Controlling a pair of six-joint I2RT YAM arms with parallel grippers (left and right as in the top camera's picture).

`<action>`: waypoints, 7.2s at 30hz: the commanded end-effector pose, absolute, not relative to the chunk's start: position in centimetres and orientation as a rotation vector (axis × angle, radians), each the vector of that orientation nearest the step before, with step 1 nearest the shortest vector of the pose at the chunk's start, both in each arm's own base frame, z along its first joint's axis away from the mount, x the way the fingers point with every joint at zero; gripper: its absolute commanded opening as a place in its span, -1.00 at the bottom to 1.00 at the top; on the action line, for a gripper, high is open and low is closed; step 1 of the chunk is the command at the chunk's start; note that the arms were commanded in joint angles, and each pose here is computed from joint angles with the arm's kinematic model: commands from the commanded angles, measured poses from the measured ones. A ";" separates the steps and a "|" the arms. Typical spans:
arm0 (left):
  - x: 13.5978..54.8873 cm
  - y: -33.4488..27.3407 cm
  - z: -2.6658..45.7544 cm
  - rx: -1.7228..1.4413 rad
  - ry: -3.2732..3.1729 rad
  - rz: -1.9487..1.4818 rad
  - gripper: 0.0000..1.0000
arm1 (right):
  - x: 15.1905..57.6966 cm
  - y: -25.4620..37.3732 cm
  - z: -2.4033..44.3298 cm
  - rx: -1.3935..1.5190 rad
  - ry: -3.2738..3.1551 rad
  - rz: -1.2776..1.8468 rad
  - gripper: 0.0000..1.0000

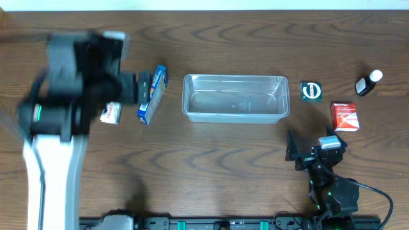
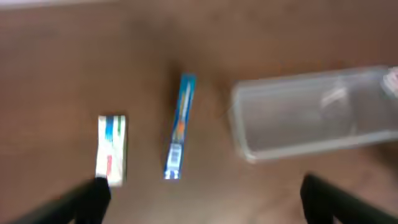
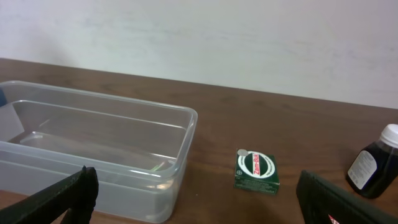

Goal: Pack container
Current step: 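Lower the left gripper over the blue box and grasp it, then lift the blue box and carry it over the clear container, then lower the blue box into the container and release it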

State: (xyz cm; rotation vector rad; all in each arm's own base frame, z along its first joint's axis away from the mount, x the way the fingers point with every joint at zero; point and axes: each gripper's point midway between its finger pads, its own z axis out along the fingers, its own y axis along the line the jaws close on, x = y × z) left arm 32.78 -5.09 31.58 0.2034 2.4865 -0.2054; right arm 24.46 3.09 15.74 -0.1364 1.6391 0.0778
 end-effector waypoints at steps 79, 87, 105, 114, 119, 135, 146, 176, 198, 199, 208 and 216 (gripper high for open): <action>39.7 -4.5 7.7 0.477 2.952 0.084 -0.21 | 24.4 3.1 15.7 -0.141 1.640 0.075 0.99; 39.7 -4.5 7.6 0.478 2.955 0.084 -0.28 | 24.4 3.1 15.7 -0.141 1.640 0.075 0.99; 40.3 -4.1 9.5 0.464 2.901 0.120 -0.88 | 24.4 3.1 15.7 -0.141 1.640 0.075 0.99; 41.7 -4.9 20.1 0.487 2.575 0.166 -0.88 | 24.4 3.1 15.7 -0.141 1.640 0.075 0.98; 39.5 -9.2 27.2 0.745 2.302 0.159 -0.88 | 24.4 3.1 15.7 -0.141 1.640 0.075 0.98; 31.8 -24.1 25.1 1.762 1.719 -0.133 -0.88 | 24.4 3.1 15.7 -0.141 1.640 0.075 0.98; 34.4 -24.0 15.9 1.902 1.924 -0.102 -0.88 | 24.4 3.1 15.7 -0.141 1.640 0.075 0.98; 39.6 -23.2 9.5 1.919 1.985 0.136 -0.88 | 24.4 3.1 15.7 -0.141 1.640 0.075 0.98; 40.6 -22.4 9.5 1.905 1.991 0.239 0.18 | 24.4 3.1 15.7 -0.141 1.640 0.075 0.99; 40.6 -22.4 9.6 1.905 1.990 0.239 0.18 | 24.4 3.1 15.7 -0.141 1.640 0.075 0.98; 40.4 -22.4 12.3 1.806 2.002 0.234 0.14 | 24.4 3.1 15.7 -0.141 1.640 0.075 0.99; 38.5 -22.3 12.9 1.843 2.018 0.176 -0.38 | 24.4 3.1 15.7 -0.141 1.640 0.075 0.99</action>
